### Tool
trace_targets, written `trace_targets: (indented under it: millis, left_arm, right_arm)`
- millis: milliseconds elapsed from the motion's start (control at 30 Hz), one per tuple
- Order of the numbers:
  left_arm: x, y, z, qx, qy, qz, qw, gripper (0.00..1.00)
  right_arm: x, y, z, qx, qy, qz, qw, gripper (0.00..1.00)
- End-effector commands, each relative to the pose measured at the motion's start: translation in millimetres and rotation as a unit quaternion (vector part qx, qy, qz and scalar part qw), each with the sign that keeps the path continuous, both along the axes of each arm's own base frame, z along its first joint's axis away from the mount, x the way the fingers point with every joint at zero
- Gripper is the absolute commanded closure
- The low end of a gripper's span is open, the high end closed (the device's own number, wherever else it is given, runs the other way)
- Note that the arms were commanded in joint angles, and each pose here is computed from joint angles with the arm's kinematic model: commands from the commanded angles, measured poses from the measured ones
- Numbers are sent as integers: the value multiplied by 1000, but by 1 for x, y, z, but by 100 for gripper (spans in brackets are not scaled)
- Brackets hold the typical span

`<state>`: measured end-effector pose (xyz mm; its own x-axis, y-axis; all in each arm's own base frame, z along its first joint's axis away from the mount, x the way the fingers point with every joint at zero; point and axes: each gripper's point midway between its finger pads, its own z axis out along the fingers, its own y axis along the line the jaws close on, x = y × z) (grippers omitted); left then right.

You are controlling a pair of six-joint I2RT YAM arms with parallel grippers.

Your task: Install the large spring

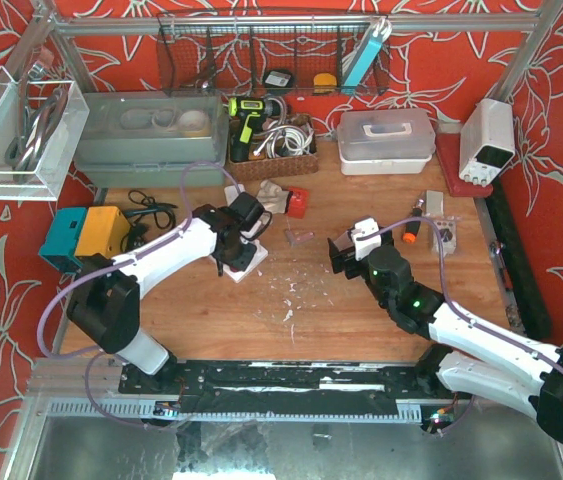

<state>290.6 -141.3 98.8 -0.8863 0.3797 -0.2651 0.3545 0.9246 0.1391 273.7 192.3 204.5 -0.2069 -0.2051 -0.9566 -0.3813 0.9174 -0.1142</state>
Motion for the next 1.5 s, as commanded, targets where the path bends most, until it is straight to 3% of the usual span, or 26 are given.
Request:
trace_targets:
  millis: [0, 100, 233, 367, 467, 533, 567, 600, 700, 767, 867, 1000, 1233, 1300, 1467]
  left_arm:
    - [2, 0, -2, -3, -5, 5, 1000, 65]
    - [3, -4, 3, -15, -11, 3, 1000, 49]
    - [10, -8, 21, -38, -46, 5, 998, 39]
    - [26, -16, 53, -89, -125, 18, 988, 29]
    - [28, -34, 84, -185, -180, 23, 966, 23]
    - [28, -52, 109, -271, -225, 11, 936, 18]
    - [25, -59, 118, -309, -239, 4, 921, 13]
    - [21, -66, 126, -348, -253, -3, 903, 2]
    - [11, -74, 140, -421, -283, -14, 862, 0]
    - [6, -75, 142, -445, -296, -20, 845, 0]
    - [3, -76, 136, -455, -309, -32, 834, 0]
    - [-8, -83, 127, -483, -306, -55, 818, 0]
    - [-23, -87, 100, -465, -312, -88, 824, 0]
    - [-29, -86, 107, -473, -329, -93, 812, 0]
    - [-29, -80, 107, -467, -343, -87, 810, 0]
  right_arm:
    - [0, -4, 3, 9, 2, -9, 1000, 1]
    - [1, -4, 2, 9, 7, -9, 1000, 1]
    - [1, -4, 2, 16, 14, -11, 1000, 1]
    - [4, -7, -1, 17, 49, -28, 998, 1]
    - [6, -14, -7, 34, 88, -58, 994, 1]
    - [5, -19, -12, 43, 125, -80, 988, 1]
    - [4, -22, -16, 46, 144, -95, 984, 1]
    - [2, -27, -22, 41, 165, -108, 980, 2]
    - [-2, -40, -38, 29, 220, -140, 965, 3]
    - [-3, -50, -46, 43, 251, -168, 953, 5]
    - [-7, -71, -54, 86, 296, -250, 918, 16]
    - [-6, -86, -52, 86, 341, -344, 871, 26]
    - [2, -82, -74, 92, 386, -402, 825, 43]
    - [1, -80, -83, 96, 403, -418, 809, 46]
    - [12, -71, -103, 105, 421, -428, 793, 51]
